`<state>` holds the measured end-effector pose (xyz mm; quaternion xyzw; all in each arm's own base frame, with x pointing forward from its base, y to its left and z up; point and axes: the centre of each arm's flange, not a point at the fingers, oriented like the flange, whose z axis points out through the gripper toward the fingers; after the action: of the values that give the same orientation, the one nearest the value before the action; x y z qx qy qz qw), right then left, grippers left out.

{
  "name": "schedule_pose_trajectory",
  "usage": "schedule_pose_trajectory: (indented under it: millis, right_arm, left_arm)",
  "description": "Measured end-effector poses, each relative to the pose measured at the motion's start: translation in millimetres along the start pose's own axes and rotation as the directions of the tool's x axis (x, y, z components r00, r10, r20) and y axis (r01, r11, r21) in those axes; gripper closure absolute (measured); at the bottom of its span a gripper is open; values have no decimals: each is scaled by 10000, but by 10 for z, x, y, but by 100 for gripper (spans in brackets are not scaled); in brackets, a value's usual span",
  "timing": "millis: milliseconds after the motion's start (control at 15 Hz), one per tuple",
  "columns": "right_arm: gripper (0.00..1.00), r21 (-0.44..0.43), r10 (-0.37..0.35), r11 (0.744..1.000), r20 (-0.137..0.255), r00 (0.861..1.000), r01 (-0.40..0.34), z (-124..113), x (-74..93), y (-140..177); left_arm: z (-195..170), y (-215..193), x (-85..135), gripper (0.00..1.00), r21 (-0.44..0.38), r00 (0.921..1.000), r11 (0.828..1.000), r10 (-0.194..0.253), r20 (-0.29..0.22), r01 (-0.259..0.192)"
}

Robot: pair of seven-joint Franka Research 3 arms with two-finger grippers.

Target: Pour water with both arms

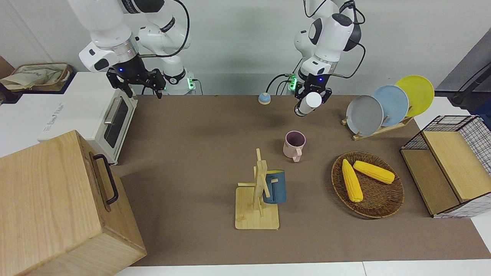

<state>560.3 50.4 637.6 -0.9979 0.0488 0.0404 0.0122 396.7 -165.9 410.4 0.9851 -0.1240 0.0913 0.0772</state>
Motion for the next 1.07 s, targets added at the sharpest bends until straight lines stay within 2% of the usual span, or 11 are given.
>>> schedule_pose_trajectory:
  millis: [400, 600, 867, 1067]
  right_arm:
    - [1, 1, -1, 10000, -1, 10000, 1, 0, 0, 0]
    - [0, 1, -1, 10000, -1, 10000, 1, 0, 0, -1]
    - [1, 2, -1, 10000, -1, 10000, 1, 0, 0, -1]
    - [0, 2, -2, 10000, -1, 10000, 2, -1, 0, -1]
  left_arm:
    - [154, 2, 103, 37, -243, 9995, 9997, -31, 311, 38]
    - [139, -97, 136, 37, -290, 9975, 9992, -237, 663, 257]
    - [96, -220, 174, 37, 101, 9921, 9998, -193, 1242, 182]
    - [55, -176, 294, 37, 279, 9833, 9995, -193, 1808, 145]
